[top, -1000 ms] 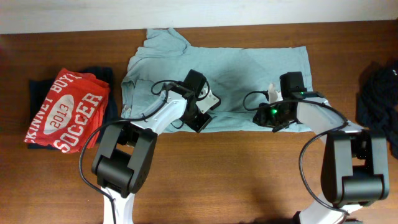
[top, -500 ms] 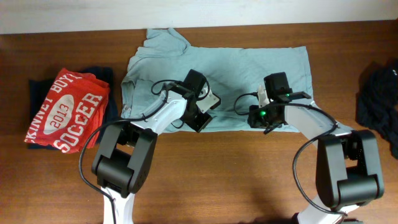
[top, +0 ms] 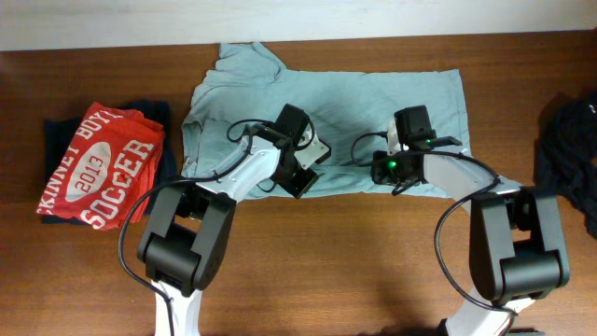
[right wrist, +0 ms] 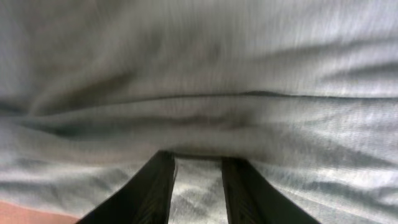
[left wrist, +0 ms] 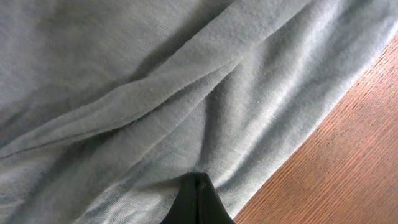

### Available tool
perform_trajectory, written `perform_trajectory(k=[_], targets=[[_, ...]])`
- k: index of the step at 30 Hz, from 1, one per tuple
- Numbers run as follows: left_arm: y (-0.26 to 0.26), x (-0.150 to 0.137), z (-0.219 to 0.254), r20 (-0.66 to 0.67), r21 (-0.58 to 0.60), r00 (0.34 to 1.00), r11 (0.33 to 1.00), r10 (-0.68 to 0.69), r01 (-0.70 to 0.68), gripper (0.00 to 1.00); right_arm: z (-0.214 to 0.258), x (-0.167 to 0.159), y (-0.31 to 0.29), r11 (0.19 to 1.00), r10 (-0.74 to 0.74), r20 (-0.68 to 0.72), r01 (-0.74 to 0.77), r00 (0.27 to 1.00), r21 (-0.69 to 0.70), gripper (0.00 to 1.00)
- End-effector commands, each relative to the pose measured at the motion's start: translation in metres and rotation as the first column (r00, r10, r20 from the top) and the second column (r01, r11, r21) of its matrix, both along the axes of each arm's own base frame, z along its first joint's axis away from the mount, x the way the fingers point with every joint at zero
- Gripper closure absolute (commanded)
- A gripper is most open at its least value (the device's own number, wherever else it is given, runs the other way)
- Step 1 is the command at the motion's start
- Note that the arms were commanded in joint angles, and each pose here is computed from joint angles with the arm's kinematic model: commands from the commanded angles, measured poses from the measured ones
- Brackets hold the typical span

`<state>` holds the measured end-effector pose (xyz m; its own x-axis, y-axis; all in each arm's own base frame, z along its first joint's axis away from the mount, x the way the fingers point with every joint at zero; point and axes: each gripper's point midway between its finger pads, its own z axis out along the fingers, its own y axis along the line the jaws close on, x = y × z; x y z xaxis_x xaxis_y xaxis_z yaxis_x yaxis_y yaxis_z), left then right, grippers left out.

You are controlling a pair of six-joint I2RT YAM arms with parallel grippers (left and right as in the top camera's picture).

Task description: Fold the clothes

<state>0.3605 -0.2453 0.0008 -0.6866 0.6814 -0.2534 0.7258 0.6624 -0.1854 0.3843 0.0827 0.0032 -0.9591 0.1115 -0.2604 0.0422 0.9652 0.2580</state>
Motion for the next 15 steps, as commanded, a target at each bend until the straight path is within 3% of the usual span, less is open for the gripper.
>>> perform_trajectory(k=[1, 15], targets=[[0.013, -0.005, -0.013, -0.012, 0.06, 1.0, 0.998, 0.018, -0.017, 1.0, -0.013, 0.008, -0.004, 0.999, -0.022, 0.009, 0.022, 1.0, -0.034, 0.7], [0.013, -0.005, -0.013, -0.012, 0.06, 1.0, 0.998, 0.018, -0.017, 1.0, 0.025, 0.036, -0.012, 0.995, -0.008, 0.087, 0.016, 0.996, -0.099, 0.7]])
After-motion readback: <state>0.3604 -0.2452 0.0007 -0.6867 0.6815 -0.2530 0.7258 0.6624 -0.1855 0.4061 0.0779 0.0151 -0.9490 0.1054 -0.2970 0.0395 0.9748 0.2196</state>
